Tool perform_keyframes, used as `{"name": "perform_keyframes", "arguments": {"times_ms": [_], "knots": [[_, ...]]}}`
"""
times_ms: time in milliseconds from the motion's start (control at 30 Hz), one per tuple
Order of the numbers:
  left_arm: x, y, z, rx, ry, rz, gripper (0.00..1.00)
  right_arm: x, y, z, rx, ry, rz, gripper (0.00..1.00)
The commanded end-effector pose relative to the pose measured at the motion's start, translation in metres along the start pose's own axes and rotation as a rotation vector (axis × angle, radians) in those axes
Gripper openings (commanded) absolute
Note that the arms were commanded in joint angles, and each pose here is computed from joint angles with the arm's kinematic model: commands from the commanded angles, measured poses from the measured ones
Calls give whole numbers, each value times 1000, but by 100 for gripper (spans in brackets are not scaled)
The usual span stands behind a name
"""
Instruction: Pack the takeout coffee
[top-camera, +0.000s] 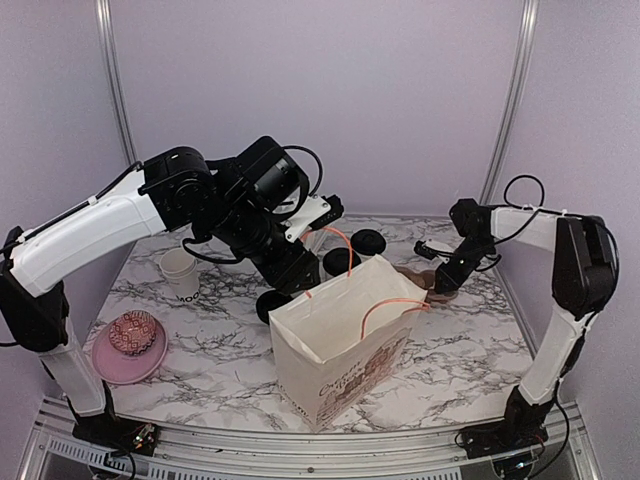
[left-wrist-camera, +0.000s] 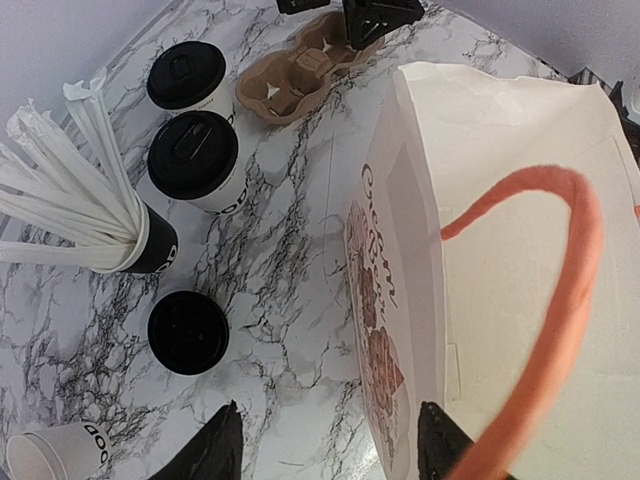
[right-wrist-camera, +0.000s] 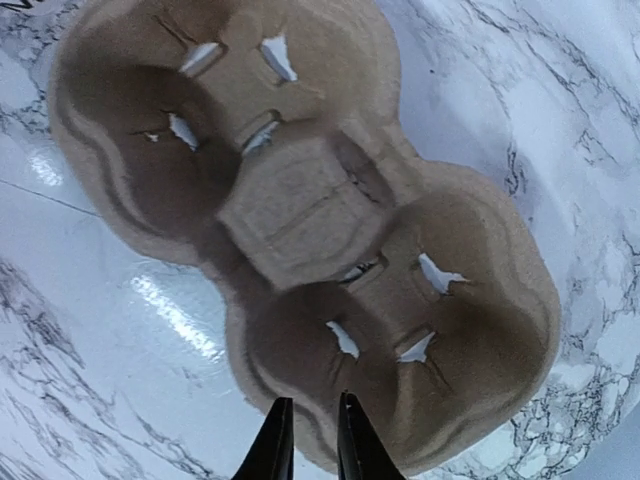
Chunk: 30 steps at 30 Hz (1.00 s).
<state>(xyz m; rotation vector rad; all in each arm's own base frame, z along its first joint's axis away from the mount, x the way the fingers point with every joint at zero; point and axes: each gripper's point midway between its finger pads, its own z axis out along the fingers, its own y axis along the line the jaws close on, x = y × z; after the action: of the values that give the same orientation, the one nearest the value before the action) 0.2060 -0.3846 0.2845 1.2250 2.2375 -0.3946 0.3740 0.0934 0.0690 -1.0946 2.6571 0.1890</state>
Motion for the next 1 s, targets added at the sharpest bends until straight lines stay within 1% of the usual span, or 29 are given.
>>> {"name": "perform_keyframes", "arguments": {"times_ms": [0,67,133,300,400,433,500,533,600,800,967], "knots": [[-5,5,-16,-14,-34,14,61,-2,28,-17,-96,-19,-6,16],[-6,4,-19,-7,-44,11,61,-3,22,-20,-70,-20,0,17],[-7,1,-23,11,-53,11,61,-13,19,-30,-53,-57,-15,18],[-2,-5,-28,50,-52,21,62,-42,8,-46,-2,-155,-109,32],[1,-6,-28,54,-47,18,62,-59,-3,-44,25,-187,-130,33],[1,-6,-28,57,-46,16,62,-63,-10,-40,43,-184,-122,32],[1,-7,-28,65,-47,12,62,-66,-26,-31,90,-155,-87,21],[1,-8,-28,66,-45,11,62,-66,-34,-26,112,-134,-77,18],[2,-8,-27,66,-42,12,62,-63,-49,-14,157,-93,-60,16],[4,-8,-26,66,-35,13,62,-42,-71,5,193,-22,-9,14],[6,-7,-23,59,-29,26,62,-27,-65,4,181,-8,-2,13]]}}
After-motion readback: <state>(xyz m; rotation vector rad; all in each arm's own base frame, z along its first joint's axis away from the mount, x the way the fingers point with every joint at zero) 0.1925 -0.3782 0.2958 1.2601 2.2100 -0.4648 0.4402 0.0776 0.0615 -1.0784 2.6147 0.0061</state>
